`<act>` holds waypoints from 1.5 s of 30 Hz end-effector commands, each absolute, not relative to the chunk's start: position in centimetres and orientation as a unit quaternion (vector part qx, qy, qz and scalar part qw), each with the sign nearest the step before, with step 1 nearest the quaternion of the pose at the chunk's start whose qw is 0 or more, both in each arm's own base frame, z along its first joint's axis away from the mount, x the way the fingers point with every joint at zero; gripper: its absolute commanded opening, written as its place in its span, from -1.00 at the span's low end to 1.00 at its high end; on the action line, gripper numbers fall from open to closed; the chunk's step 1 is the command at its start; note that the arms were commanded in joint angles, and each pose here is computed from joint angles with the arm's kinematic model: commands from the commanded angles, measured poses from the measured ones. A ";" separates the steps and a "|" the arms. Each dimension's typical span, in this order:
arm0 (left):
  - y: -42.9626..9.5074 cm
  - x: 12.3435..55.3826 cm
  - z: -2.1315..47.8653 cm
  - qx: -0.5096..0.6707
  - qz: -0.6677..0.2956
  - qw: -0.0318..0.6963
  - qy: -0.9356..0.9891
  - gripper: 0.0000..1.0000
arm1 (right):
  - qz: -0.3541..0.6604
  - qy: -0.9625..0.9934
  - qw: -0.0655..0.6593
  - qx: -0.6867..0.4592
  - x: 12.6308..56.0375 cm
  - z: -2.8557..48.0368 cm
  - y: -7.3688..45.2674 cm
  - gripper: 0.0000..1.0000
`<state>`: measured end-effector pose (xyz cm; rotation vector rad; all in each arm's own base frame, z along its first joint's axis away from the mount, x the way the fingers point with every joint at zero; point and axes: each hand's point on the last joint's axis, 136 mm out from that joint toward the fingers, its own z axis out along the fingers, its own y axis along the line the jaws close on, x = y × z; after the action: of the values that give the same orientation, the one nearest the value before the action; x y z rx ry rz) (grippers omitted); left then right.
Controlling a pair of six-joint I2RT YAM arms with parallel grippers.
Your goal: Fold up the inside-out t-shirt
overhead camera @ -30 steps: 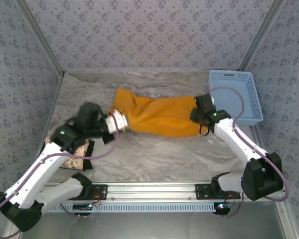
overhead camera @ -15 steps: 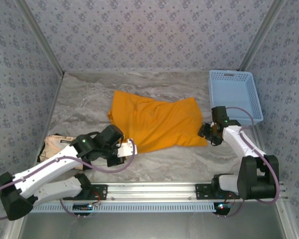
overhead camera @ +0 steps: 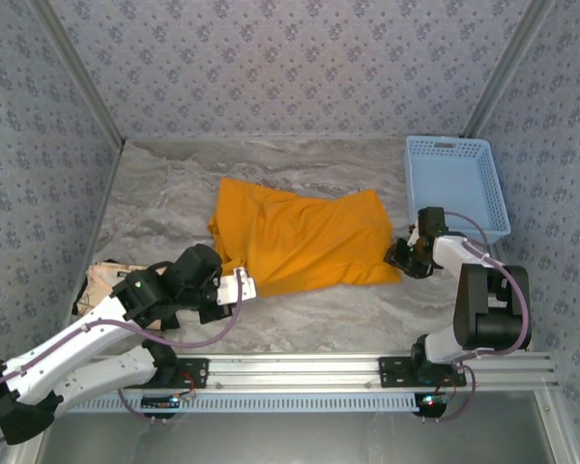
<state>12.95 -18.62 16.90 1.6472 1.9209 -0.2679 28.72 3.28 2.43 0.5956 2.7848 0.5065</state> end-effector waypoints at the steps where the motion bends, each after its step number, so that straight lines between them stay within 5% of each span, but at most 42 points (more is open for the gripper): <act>1: -18.1 12.9 16.8 0.623 -0.093 0.290 0.720 -1.00 | 0.183 0.956 0.114 0.197 28.0 2.4 3.5 -0.60; 6: -17.9 13.0 16.9 0.625 -0.084 0.284 0.722 -1.00 | 0.152 0.960 0.143 0.189 27.9 4.3 2.4 -0.68; 10: -17.6 13.2 16.5 0.626 -0.075 0.280 0.724 -1.00 | 0.133 0.960 0.153 0.192 27.9 5.0 1.6 -0.47; 16: -17.5 13.2 15.8 0.628 -0.071 0.265 0.728 -1.00 | 0.133 0.962 0.141 0.191 27.9 4.4 1.6 -0.66; 22: -17.5 13.0 15.7 0.626 -0.076 0.264 0.730 -1.00 | 0.133 0.965 0.117 0.194 27.7 3.2 1.7 -0.22; 30: -17.4 12.9 15.7 0.623 -0.079 0.264 0.732 -1.00 | 0.136 0.963 0.121 0.196 28.0 3.3 1.7 -1.00; 40: -17.1 12.8 16.0 0.618 -0.077 0.268 0.735 -1.00 | 0.122 0.961 0.148 0.200 27.7 5.4 1.1 -1.00; 41: -17.2 12.7 16.1 0.619 -0.080 0.270 0.733 -1.00 | 0.117 0.963 0.142 0.197 27.6 5.3 1.0 -0.81; 43: -17.3 12.7 15.8 0.622 -0.080 0.269 0.731 -1.00 | 0.108 0.965 0.133 0.199 27.5 4.8 0.6 -0.02; 45: -17.2 12.8 15.7 0.620 -0.078 0.265 0.734 -1.00 | 0.125 0.964 0.121 0.199 27.5 4.1 1.2 0.01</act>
<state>12.99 -17.66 16.05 1.6750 1.9568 -0.2138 27.87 1.26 4.52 0.5658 2.7752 0.3614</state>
